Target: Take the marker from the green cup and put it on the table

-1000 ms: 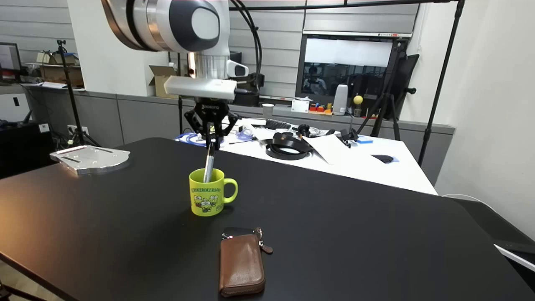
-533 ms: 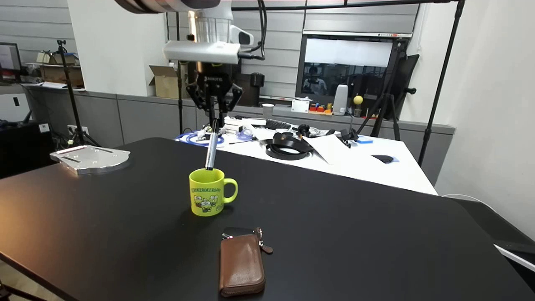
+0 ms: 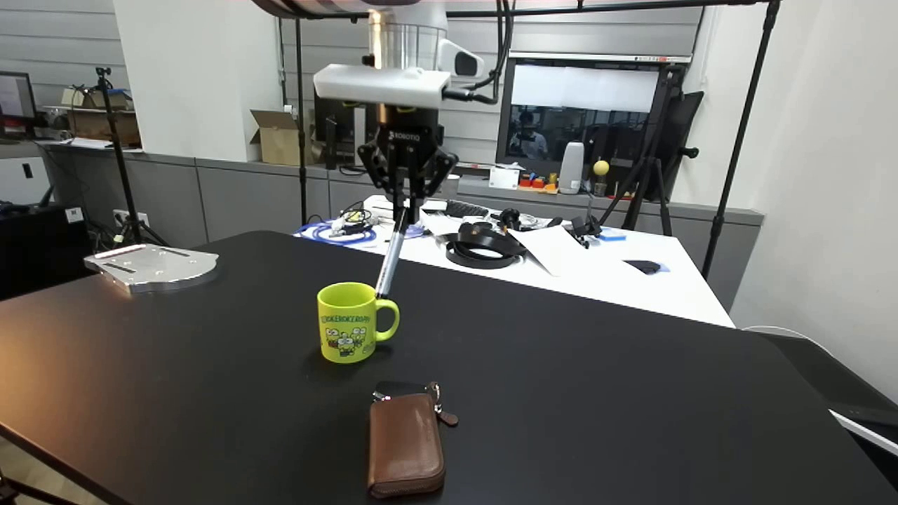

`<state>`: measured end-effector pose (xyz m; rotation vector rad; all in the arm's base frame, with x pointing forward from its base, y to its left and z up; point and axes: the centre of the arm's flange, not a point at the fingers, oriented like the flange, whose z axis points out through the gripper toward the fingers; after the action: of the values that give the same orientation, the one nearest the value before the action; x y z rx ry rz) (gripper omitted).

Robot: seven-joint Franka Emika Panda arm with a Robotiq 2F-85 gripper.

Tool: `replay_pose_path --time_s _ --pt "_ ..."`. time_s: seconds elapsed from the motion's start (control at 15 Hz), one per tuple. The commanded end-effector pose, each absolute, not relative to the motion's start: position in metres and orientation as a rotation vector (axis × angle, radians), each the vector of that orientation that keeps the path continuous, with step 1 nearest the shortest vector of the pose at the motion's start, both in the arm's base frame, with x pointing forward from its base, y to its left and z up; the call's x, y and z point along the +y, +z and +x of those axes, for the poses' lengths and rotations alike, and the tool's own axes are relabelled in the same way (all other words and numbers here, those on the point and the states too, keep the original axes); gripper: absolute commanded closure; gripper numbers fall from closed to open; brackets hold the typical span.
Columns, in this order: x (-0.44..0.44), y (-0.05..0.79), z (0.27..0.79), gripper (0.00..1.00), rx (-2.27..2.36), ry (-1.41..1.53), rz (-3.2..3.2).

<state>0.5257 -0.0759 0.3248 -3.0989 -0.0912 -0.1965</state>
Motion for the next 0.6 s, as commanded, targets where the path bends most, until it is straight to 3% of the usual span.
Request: replay_pose_path --time_s 0.0,0.53 --pt "-0.095 0.309 0.541 0.95 0.038 -0.201 -3.063" --pt "-0.116 0.256 0.582 0.95 0.136 -0.187 -2.985"
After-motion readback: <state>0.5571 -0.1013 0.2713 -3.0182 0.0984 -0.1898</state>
